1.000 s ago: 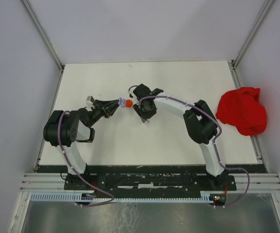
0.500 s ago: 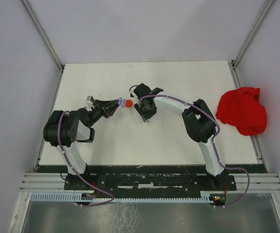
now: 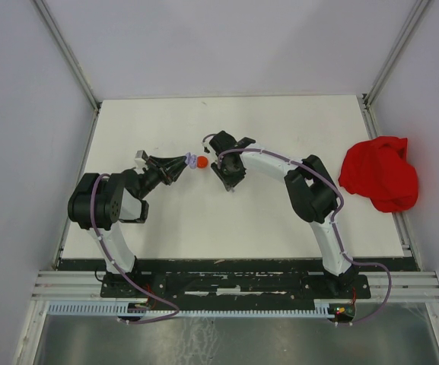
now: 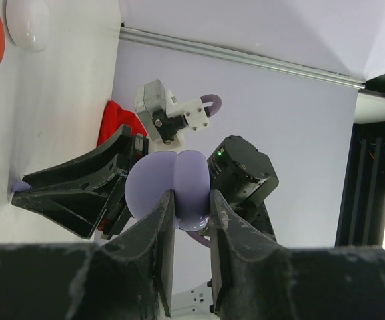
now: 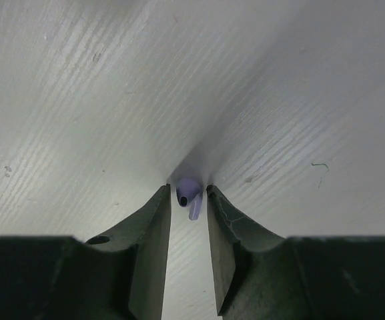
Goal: Insert the wireless bluetooth earbuds into the charging case
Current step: Pick up the earbud from the center of the board.
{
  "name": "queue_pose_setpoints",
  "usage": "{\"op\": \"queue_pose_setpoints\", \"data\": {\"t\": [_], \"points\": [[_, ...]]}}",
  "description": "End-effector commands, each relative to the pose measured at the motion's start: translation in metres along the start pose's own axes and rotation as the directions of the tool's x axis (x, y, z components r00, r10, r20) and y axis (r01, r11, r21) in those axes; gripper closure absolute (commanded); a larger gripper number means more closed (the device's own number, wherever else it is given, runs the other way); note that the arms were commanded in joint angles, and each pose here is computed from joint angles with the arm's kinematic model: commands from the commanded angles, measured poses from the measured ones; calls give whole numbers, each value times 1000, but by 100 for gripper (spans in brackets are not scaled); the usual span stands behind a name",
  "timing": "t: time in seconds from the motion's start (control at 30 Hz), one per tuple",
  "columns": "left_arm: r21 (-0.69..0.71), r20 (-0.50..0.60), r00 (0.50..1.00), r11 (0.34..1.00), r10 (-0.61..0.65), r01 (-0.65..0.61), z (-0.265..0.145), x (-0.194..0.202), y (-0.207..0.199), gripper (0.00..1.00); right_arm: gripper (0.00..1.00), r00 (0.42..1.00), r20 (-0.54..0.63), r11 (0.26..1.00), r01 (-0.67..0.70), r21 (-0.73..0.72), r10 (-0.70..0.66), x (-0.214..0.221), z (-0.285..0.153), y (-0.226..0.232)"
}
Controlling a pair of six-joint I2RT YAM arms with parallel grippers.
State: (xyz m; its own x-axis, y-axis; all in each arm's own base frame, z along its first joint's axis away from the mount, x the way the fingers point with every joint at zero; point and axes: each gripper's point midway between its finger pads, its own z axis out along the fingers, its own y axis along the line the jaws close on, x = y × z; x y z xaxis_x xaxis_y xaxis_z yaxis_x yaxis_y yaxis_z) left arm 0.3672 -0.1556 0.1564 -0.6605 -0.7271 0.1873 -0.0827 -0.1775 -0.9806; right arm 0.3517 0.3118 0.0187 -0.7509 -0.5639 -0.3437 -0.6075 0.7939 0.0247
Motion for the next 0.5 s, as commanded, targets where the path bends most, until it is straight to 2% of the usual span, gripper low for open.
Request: {"op": "queue_pose_setpoints", "data": {"t": [0.0,0.2,0.33,0.47], "points": [[57,-29,998,997,49,-47,-3,8,-18,97,66,1000,30,1000,3,-6,-3,-14,-3,0],[57,-28,998,997,50,-48,-3,8,-17,97,75,1000,25,1000,1,-10,-1,-14,-3,-1],[54,-26,998,997,49,-48,-3,8,-17,97,93,999,32,1000,1,-9,-1,-16,-5,-2],[41,-27,998,998,51,-50,-1,9,-13,97,96,994,108,1000,-2,16,0,-33,-20,-9]]}}
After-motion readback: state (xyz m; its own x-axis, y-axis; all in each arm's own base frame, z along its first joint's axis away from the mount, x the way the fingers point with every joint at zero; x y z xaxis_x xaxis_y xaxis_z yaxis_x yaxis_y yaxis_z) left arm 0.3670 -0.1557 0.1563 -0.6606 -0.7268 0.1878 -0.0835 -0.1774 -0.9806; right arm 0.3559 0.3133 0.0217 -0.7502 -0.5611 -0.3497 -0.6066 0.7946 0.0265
